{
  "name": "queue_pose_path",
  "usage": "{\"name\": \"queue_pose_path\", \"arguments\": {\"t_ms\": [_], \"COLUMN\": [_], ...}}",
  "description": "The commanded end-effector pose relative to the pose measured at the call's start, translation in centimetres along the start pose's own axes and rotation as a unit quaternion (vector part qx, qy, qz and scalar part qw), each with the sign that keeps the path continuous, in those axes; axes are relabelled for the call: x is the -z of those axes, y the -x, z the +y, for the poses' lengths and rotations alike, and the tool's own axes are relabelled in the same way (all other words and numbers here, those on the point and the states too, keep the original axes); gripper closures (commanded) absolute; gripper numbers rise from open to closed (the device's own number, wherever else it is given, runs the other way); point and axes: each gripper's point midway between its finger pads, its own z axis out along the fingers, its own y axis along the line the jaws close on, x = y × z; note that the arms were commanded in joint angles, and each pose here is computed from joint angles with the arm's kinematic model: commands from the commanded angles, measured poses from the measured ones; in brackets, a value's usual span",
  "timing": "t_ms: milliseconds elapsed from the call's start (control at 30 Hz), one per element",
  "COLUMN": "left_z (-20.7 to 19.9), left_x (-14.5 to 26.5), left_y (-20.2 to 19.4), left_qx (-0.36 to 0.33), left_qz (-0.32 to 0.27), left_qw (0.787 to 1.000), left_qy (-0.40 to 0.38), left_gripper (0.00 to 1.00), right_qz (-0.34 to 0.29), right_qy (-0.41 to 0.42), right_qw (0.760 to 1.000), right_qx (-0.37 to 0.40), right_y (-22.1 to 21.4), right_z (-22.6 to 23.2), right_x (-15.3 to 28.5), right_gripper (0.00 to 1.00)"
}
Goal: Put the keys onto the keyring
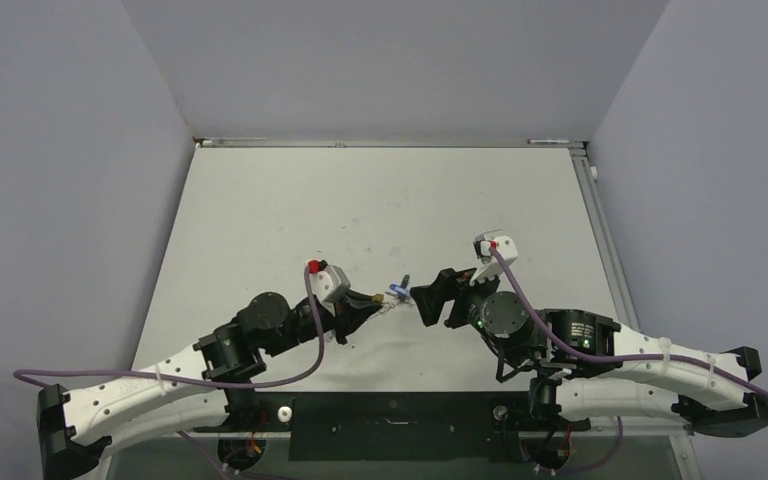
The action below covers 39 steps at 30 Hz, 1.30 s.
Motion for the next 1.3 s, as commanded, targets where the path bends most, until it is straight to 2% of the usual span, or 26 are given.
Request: {"name": "queue_pose_path", "arguments": {"t_ms": [0, 133, 300, 567, 700, 867, 967, 1167, 1267], "left_z": [0.0, 0.5, 1.7, 4.6, 7.0, 10.4, 13.5, 19.8, 21.5], "left_x": [1.6, 2.5, 3.3, 1.9, 0.0, -2.6, -4.0, -7.8, -8.9], "left_y": [-0.8, -1.8, -2.8, -4.5, -4.7, -5.2, -5.0, -2.1, -0.2], "left_qx": [0.051, 0.08, 0.071, 0.058, 0.066, 0.087, 0.069, -0.043, -0.103], "left_qz": [0.094, 0.183, 0.261, 0.319, 0.325, 0.344, 0.353, 0.353, 0.353], "left_qw": [0.993, 0.976, 0.952, 0.925, 0.917, 0.909, 0.902, 0.889, 0.88], "left_qy": [0.045, 0.09, 0.14, 0.197, 0.223, 0.22, 0.238, 0.29, 0.301], "left_gripper": [1.0, 1.0, 1.0, 1.0, 1.0, 1.0, 1.0, 1.0, 1.0], "right_qz": [-0.013, 0.001, -0.001, -0.011, -0.023, -0.03, -0.032, -0.039, -0.038], "right_qy": [-0.041, -0.051, -0.046, -0.071, -0.082, -0.08, -0.084, -0.081, -0.088], "right_qw": [0.998, 0.998, 0.998, 0.997, 0.995, 0.995, 0.994, 0.994, 0.993], "right_qx": [-0.04, -0.041, -0.04, -0.041, -0.051, -0.054, -0.059, -0.065, -0.066], "right_y": [-0.6, -1.8, -2.1, -1.9, -1.7, -1.4, -0.9, -0.2, -0.1], "right_z": [-1.9, -2.7, -3.1, -4.4, -5.2, -5.7, -6.1, -6.1, -6.3], "right_x": [-0.1, -0.1, 0.0, 0.4, 0.7, 1.2, 1.8, 2.2, 2.4], "right_gripper": [0.29, 0.27, 0.27, 0.27, 0.27, 0.27, 0.27, 0.28, 0.28]}}
